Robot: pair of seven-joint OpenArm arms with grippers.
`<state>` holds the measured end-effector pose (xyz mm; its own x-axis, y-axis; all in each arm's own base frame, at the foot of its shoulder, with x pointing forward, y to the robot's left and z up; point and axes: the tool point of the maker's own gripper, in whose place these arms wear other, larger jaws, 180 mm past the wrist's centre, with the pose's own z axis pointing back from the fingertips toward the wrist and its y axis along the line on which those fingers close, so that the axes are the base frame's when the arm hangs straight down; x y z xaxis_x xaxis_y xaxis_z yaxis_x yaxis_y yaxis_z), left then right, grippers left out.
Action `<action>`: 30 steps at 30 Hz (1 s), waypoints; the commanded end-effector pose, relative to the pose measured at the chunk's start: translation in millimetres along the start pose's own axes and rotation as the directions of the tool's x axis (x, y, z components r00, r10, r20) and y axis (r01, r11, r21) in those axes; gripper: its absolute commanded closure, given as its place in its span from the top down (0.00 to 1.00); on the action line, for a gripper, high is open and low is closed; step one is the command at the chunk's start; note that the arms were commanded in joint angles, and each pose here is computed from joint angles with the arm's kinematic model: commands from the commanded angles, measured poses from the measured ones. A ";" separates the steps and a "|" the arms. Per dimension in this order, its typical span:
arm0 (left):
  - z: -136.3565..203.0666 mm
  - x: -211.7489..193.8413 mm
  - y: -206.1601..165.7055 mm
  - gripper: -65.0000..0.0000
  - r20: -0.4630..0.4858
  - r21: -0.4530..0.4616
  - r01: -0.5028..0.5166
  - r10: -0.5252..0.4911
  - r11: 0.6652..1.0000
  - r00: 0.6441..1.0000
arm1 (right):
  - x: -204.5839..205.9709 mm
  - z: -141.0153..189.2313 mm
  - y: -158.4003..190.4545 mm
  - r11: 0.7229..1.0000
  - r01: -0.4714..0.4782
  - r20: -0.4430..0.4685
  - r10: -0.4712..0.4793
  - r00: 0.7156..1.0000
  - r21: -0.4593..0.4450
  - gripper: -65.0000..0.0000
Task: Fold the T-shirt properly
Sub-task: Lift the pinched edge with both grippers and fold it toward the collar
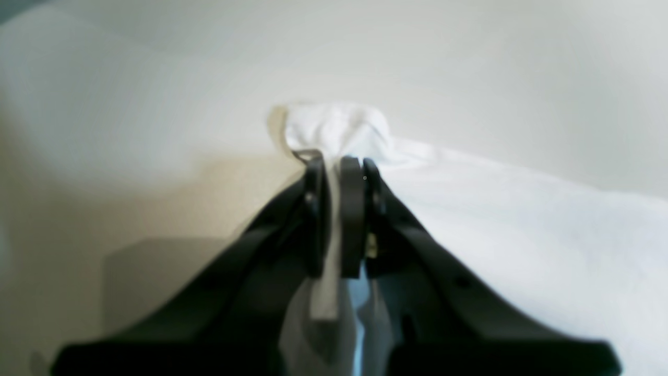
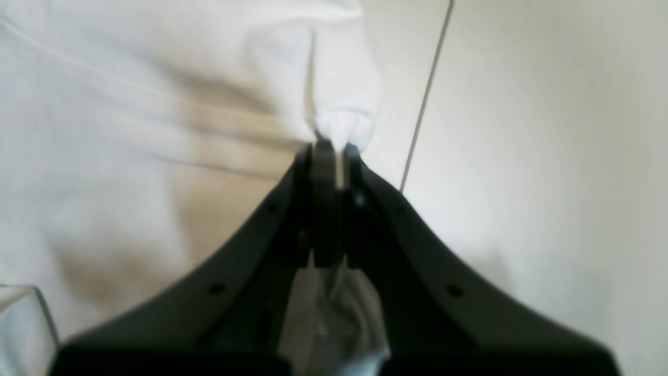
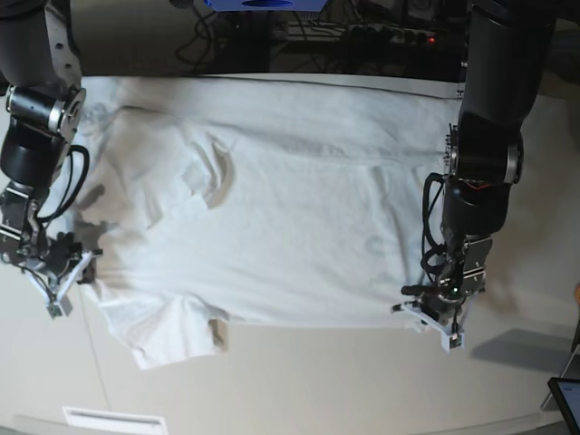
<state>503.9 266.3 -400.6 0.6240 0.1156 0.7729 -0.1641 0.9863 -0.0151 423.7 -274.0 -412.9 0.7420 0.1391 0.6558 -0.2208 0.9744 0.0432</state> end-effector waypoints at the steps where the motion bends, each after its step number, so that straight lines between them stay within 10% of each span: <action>1: 3.5 21.6 10.0 0.00 0.038 0.016 0.004 -0.004 1.000 0.999 | 22.2 9.7 -16.6 0.999 0.004 0.049 -0.002 0.999 -0.036 0.00; 30: 65.2 54.6 43.2 0.00 0.092 0.005 0.035 -0.036 0.999 0.995 | 50.3 33.9 -48.3 0.994 0.030 0.111 -0.018 0.994 -0.104 0.00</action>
<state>470.2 287.5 -345.7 0.6136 0.0866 0.7848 -0.1105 0.9936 -0.0233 435.2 -295.6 -386.4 0.7174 0.0998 0.6895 -0.1759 0.9836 0.0407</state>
